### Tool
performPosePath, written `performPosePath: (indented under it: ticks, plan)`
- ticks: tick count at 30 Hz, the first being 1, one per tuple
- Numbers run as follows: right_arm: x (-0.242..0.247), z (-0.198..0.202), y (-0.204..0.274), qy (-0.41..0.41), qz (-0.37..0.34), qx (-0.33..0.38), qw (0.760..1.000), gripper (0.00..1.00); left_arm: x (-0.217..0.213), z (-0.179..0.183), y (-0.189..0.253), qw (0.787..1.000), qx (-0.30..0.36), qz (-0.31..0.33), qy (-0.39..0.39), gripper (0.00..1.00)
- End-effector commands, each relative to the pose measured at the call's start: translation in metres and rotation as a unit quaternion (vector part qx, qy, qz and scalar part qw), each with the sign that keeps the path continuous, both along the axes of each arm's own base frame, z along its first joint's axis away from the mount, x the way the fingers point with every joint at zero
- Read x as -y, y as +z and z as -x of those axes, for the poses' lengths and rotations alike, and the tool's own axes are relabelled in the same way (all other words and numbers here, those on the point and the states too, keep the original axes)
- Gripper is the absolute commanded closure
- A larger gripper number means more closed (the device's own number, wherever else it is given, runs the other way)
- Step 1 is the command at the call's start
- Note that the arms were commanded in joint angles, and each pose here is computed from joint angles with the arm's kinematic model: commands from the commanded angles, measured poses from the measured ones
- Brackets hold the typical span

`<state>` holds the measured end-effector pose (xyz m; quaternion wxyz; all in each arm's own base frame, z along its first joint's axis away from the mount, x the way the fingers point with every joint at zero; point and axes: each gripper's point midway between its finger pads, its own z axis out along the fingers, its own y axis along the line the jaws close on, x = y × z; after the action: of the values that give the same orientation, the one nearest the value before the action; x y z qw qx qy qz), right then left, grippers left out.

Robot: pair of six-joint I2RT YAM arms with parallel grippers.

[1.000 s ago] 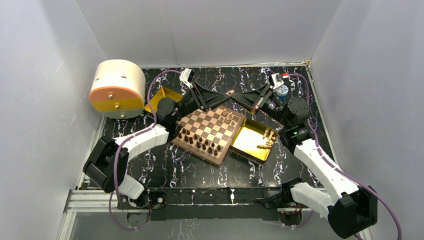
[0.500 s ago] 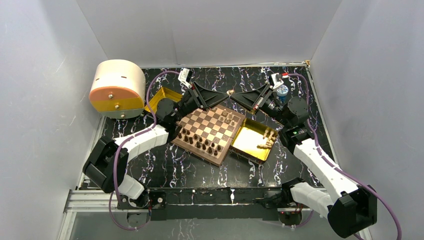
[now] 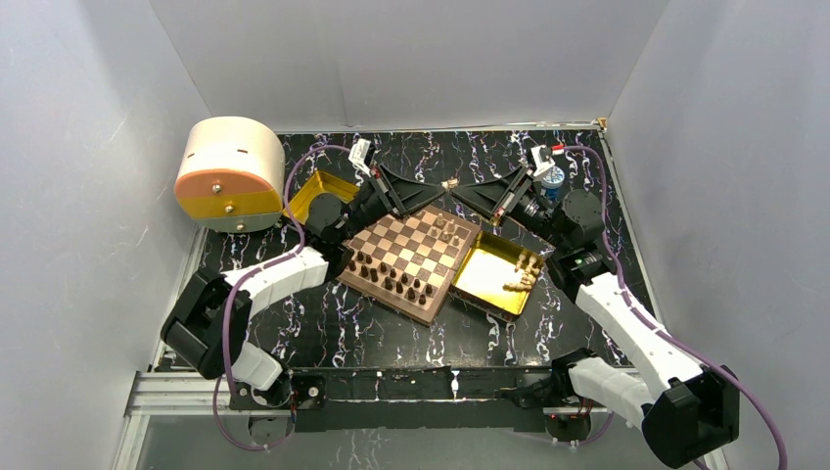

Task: Set up the chess pieces on the board
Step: Place the chess piece on the chessboard.

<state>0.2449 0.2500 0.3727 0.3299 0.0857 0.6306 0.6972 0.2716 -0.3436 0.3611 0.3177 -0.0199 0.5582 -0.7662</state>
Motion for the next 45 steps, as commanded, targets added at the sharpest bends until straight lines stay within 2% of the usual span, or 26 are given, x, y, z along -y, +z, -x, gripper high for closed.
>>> performPosePath:
  ticks: [1, 4, 6, 9, 12, 15, 19, 22, 26, 33, 45]
  plan:
    - [0.008, 0.005, 0.007, -0.031, 0.035, 0.046, 0.998, 1.0, -0.015, -0.008, -0.011, 0.999, -0.012, -0.038, 0.029, 0.97]
    - [0.015, 0.004, 0.002, -0.058, 0.073, 0.058, 0.994, 1.0, -0.018, -0.017, -0.037, 0.992, -0.033, -0.112, 0.046, 0.98]
    - [0.019, 0.004, -0.002, -0.067, 0.095, 0.062, 0.991, 1.0, -0.022, -0.024, -0.064, 0.975, -0.035, -0.21, 0.062, 0.97]
    - [0.023, 0.006, -0.014, -0.075, 0.127, 0.064, 0.987, 1.0, -0.044, -0.034, -0.103, 0.919, -0.041, -0.384, 0.087, 0.93]
    - [0.027, 0.007, -0.025, -0.082, 0.157, 0.067, 0.982, 1.0, -0.077, -0.04, -0.123, 0.855, -0.041, -0.507, 0.104, 0.93]
    - [0.032, 0.009, -0.034, -0.087, 0.187, 0.073, 0.976, 1.0, -0.101, -0.046, -0.134, 0.81, -0.048, -0.577, 0.097, 0.93]
    - [0.037, 0.01, -0.051, -0.086, 0.235, 0.071, 0.966, 1.0, -0.125, -0.054, -0.151, 0.74, -0.051, -0.668, 0.069, 0.93]
    - [0.041, 0.011, -0.057, -0.091, 0.251, 0.072, 0.961, 1.0, -0.142, -0.065, -0.165, 0.694, -0.06, -0.715, 0.063, 0.94]
    - [0.042, 0.014, -0.061, -0.088, 0.26, 0.074, 0.959, 1.0, -0.15, -0.079, -0.186, 0.651, -0.071, -0.755, 0.04, 0.93]
    - [0.042, 0.016, -0.059, -0.085, 0.261, 0.082, 0.958, 1.0, -0.151, -0.11, -0.226, 0.601, -0.085, -0.795, 0.025, 0.92]
    - [0.048, 0.015, -0.055, -0.101, 0.273, 0.089, 0.953, 1.0, -0.137, -0.146, -0.262, 0.59, -0.079, -0.803, 0.017, 0.93]
